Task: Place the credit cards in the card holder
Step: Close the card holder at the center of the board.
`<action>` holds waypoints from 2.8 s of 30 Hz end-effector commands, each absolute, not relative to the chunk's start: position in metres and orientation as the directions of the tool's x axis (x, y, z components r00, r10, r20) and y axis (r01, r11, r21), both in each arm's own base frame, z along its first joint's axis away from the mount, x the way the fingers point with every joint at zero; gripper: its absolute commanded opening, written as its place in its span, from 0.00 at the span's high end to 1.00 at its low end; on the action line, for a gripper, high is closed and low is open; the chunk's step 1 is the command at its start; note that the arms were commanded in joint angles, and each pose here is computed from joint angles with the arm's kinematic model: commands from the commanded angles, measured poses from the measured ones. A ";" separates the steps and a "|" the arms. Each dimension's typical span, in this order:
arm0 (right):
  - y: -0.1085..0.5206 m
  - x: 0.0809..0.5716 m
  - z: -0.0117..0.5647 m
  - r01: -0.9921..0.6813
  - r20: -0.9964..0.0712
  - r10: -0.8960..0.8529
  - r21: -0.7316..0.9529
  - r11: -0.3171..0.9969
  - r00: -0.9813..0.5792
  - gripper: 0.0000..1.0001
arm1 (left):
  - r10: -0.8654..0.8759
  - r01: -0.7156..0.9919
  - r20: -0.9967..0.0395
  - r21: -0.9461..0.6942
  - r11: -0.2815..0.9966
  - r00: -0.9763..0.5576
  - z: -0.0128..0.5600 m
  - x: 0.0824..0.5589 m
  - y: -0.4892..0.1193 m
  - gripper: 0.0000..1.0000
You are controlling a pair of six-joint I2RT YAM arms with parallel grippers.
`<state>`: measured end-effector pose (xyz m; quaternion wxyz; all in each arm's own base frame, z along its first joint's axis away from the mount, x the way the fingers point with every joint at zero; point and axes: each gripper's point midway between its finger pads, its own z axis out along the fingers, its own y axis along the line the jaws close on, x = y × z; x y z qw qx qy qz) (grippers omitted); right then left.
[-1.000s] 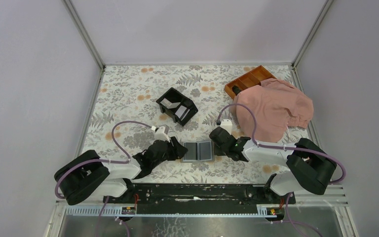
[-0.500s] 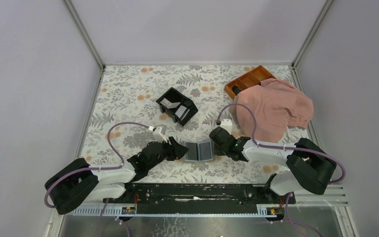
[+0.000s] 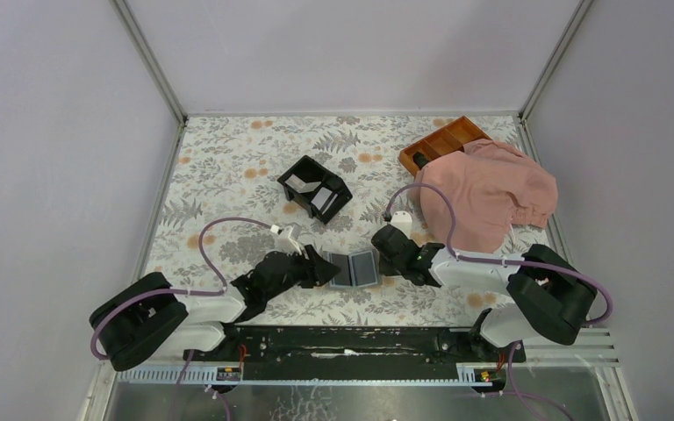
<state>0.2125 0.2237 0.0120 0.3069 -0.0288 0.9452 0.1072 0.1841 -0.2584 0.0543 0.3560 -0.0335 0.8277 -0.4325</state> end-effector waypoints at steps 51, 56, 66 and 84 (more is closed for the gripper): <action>0.234 0.210 0.013 -0.151 -0.586 0.008 0.223 0.963 -0.810 0.70 | -0.481 0.233 -0.420 -0.886 0.401 -0.770 0.075 0.174 -0.325 0.69; 0.234 0.210 0.013 -0.151 -0.587 0.012 0.227 0.962 -0.809 0.70 | -0.453 0.234 -0.428 -0.875 0.424 -0.782 0.067 0.172 -0.331 0.81; 0.231 0.213 0.019 -0.152 -0.603 0.010 0.217 0.964 -0.797 0.69 | -0.400 0.181 -0.429 -0.831 0.525 -0.810 0.038 0.167 -0.339 0.94; 0.227 0.222 0.050 -0.174 -0.665 -0.001 0.195 0.965 -0.747 0.60 | -0.359 0.100 -0.480 -0.698 0.709 -0.801 0.010 0.168 -0.328 0.96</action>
